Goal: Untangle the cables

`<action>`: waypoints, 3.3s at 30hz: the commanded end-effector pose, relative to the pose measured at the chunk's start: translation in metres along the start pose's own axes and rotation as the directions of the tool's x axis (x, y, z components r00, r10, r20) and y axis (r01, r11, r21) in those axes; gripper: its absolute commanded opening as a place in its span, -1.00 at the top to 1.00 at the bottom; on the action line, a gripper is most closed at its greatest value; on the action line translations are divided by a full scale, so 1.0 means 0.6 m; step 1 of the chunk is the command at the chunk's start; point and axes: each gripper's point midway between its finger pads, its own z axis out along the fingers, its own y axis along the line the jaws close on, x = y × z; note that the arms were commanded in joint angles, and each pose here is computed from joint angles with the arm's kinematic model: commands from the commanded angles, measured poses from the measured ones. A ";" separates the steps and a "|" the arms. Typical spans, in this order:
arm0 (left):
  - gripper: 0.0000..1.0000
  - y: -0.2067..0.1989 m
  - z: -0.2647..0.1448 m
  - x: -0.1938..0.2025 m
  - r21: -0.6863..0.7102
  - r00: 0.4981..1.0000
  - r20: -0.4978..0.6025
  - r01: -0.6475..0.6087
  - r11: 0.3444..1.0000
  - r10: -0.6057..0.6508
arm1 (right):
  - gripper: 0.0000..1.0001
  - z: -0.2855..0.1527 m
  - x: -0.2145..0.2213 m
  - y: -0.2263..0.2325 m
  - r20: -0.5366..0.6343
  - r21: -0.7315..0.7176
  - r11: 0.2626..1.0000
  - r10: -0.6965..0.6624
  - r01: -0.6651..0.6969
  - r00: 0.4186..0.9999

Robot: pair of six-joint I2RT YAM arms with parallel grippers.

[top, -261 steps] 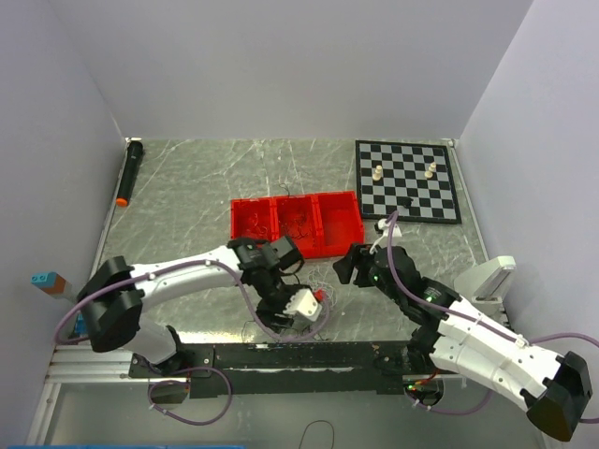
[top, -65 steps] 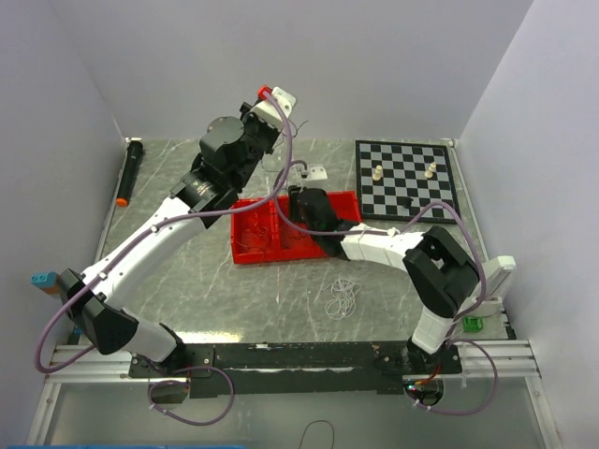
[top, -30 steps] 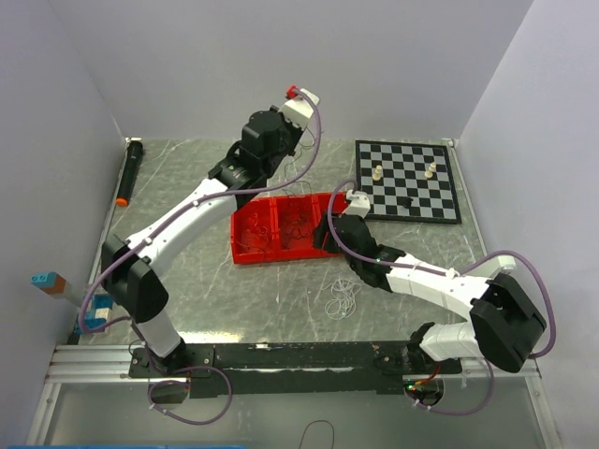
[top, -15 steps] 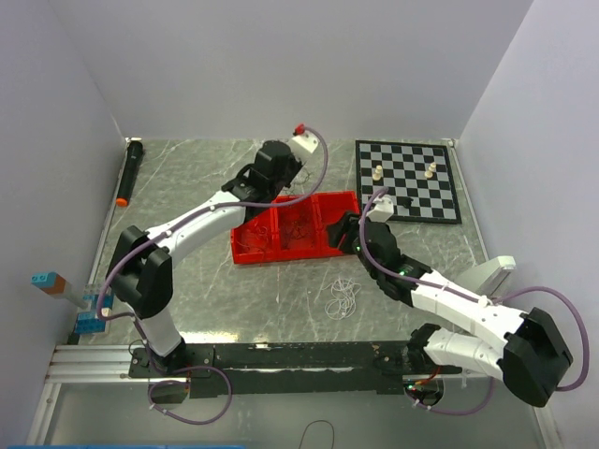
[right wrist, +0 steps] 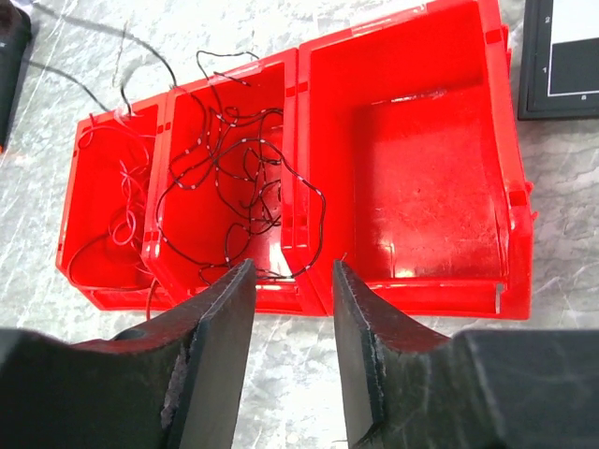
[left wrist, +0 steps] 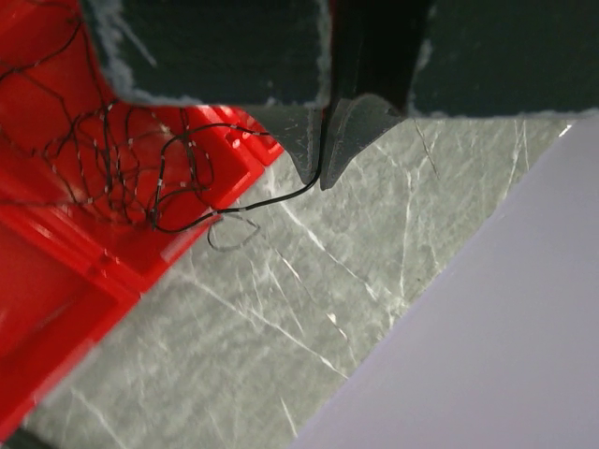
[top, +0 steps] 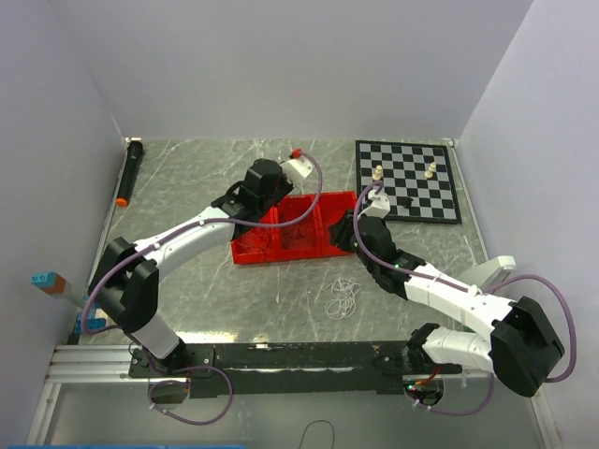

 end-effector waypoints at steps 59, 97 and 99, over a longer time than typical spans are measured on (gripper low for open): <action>-0.93 0.051 -0.036 0.012 0.362 0.968 -0.232 0.175 0.915 -0.094 | -0.13 0.110 -0.053 -0.150 -0.014 0.337 0.938 -0.084 0.084 0.996; -0.93 0.006 -0.309 -0.012 0.488 0.997 -0.047 0.076 0.869 -0.061 | -0.32 0.008 0.091 0.016 -0.203 0.036 0.977 -0.199 0.211 0.959; -0.93 -0.025 -0.311 -0.010 0.531 1.000 -0.026 0.019 0.847 -0.006 | -0.45 -0.011 0.073 0.017 -0.187 0.030 0.981 -0.183 0.192 0.965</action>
